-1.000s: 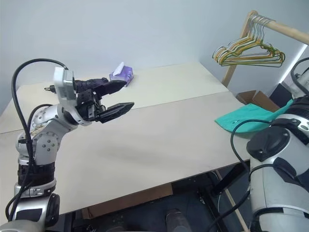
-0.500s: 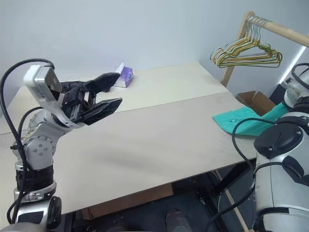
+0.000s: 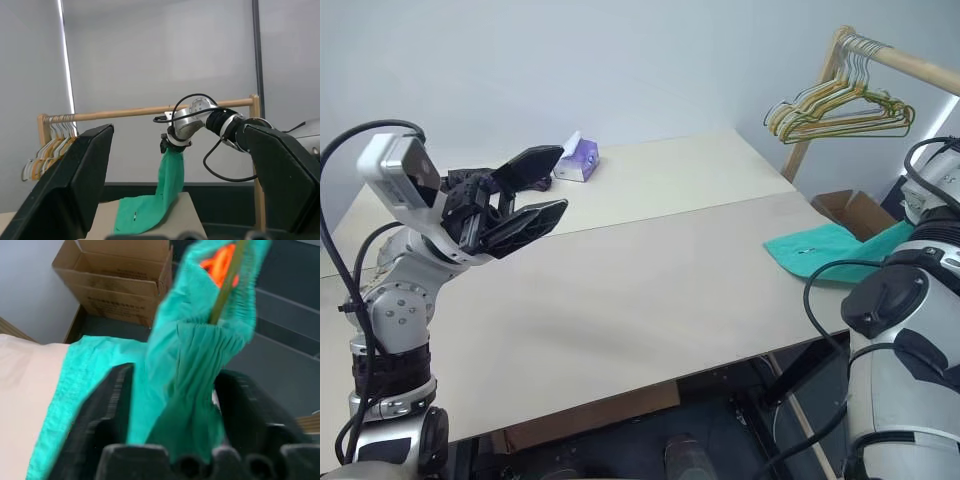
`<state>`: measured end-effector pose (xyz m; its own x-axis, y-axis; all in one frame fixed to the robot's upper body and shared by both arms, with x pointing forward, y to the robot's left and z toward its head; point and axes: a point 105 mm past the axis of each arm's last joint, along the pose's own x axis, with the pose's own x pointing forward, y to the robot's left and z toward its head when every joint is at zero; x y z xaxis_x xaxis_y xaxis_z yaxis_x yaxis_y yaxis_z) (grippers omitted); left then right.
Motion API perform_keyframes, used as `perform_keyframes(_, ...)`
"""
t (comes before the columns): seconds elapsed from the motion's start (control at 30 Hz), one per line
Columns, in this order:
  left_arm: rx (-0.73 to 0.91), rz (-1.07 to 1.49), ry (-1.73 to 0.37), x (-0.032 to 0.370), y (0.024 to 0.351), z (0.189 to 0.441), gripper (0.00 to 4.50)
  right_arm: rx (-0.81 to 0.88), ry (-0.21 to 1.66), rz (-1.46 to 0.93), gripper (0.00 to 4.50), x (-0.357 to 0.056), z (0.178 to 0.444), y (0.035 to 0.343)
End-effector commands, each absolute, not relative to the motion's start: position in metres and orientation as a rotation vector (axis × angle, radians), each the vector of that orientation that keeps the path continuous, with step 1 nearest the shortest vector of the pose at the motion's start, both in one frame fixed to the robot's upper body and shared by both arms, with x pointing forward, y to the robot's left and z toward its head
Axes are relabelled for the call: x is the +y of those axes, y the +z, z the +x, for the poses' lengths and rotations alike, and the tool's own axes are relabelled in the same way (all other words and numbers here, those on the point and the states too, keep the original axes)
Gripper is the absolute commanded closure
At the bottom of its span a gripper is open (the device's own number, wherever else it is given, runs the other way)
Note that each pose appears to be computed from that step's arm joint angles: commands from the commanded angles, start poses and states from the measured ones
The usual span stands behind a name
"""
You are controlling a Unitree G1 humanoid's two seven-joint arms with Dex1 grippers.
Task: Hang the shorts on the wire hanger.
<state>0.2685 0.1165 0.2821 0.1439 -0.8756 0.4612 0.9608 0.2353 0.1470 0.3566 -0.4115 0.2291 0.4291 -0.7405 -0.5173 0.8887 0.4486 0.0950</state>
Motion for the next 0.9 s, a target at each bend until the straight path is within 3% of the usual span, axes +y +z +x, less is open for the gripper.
perform_keyframes(0.03,-0.535,-0.174,-1.333,0.117,0.289,0.266,0.00,0.337,-1.069,0.324,0.17,-0.413,0.355,0.257)
perform_keyframes(0.2,-0.519,-0.165,-1.304,0.118,0.286,0.271,0.00,0.265,-1.150,0.146,0.04,-0.410,0.349,0.278)
perform_keyframes(0.37,-0.481,-0.124,-1.196,0.119,0.278,0.283,0.00,0.141,-1.264,-0.204,0.04,-0.400,0.341,0.316)
perform_keyframes(0.5,-0.398,-0.074,-1.098,0.123,0.263,0.295,0.00,-0.074,-1.273,-0.534,0.04,-0.375,0.346,0.358)
perform_keyframes(0.7,-0.312,0.002,-1.008,0.140,0.242,0.295,0.00,-0.226,-0.730,-0.616,0.04,-0.305,0.391,0.360)
perform_keyframes(0.9,-0.170,0.120,-0.921,0.158,0.214,0.301,0.00,-0.143,-0.135,-0.657,0.04,-0.237,0.402,0.309)
